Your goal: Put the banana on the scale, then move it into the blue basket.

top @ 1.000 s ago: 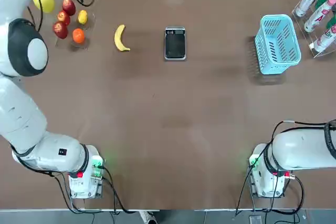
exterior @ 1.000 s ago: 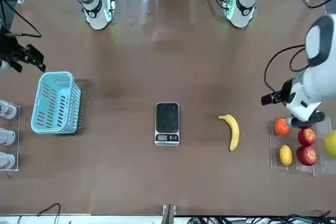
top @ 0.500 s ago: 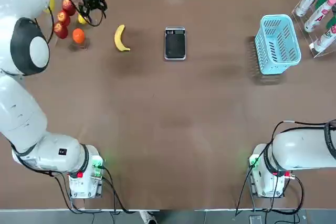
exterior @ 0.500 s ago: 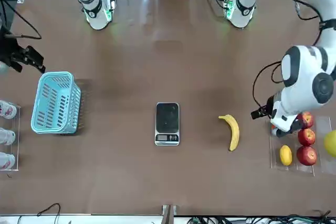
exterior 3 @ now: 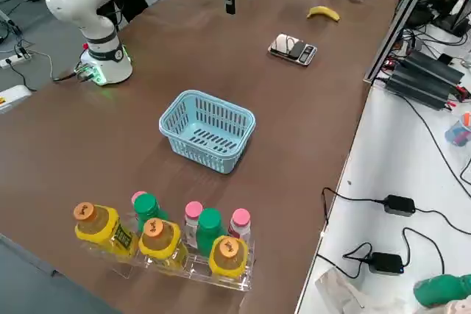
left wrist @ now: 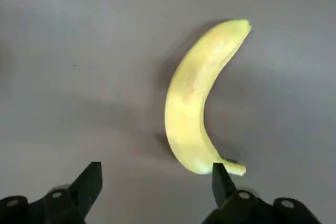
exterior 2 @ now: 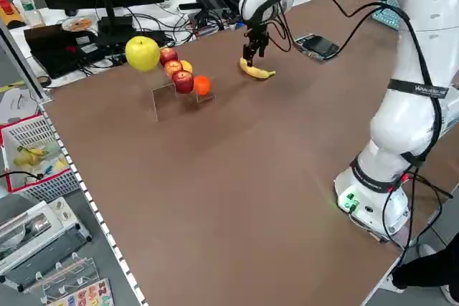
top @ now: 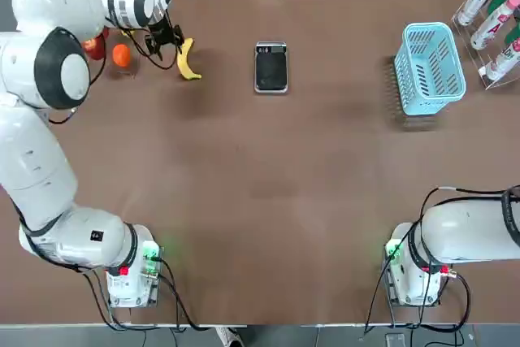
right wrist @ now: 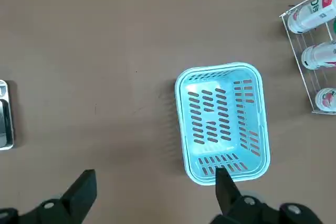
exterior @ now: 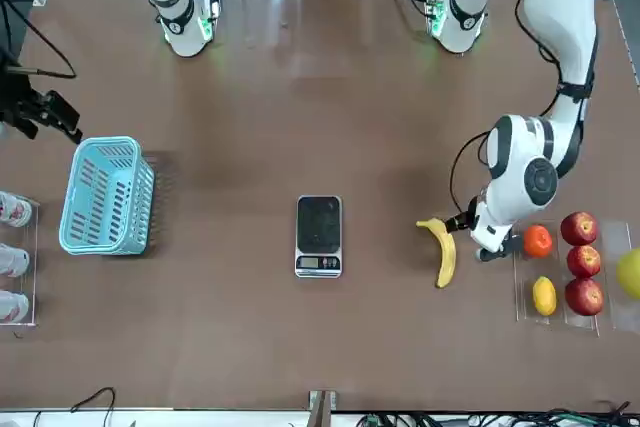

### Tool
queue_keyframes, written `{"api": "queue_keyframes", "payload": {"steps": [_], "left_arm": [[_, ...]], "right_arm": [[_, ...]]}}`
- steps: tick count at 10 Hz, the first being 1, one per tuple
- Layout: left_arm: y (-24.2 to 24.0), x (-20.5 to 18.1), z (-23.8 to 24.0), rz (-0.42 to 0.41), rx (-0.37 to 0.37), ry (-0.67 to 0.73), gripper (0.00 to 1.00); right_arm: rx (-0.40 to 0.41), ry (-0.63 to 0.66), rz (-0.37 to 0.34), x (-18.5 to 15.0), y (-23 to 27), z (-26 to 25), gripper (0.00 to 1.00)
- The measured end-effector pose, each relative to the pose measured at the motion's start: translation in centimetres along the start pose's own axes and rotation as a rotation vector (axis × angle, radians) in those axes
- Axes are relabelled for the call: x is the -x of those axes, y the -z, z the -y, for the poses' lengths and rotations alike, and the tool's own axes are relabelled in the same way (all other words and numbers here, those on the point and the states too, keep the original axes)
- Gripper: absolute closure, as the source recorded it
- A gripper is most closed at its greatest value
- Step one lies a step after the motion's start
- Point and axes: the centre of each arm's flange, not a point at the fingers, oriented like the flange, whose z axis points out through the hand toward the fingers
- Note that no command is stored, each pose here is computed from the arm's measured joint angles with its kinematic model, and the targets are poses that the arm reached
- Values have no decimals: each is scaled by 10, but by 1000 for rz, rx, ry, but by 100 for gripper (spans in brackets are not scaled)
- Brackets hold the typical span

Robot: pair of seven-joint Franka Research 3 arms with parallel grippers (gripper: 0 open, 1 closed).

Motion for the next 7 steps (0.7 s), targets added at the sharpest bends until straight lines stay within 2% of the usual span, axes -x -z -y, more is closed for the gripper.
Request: {"api": "queue_keyframes", "payload": {"steps": [4, 7], "left_arm": [[-54, 3, -12, -5, -2, -18, 15], [-59, -3, -14, -15, 3, -5, 18]], "right_arm": [[4, 1, -1, 1, 0, 10, 0], [5, -42, 3, 1, -2, 9, 0]]}}
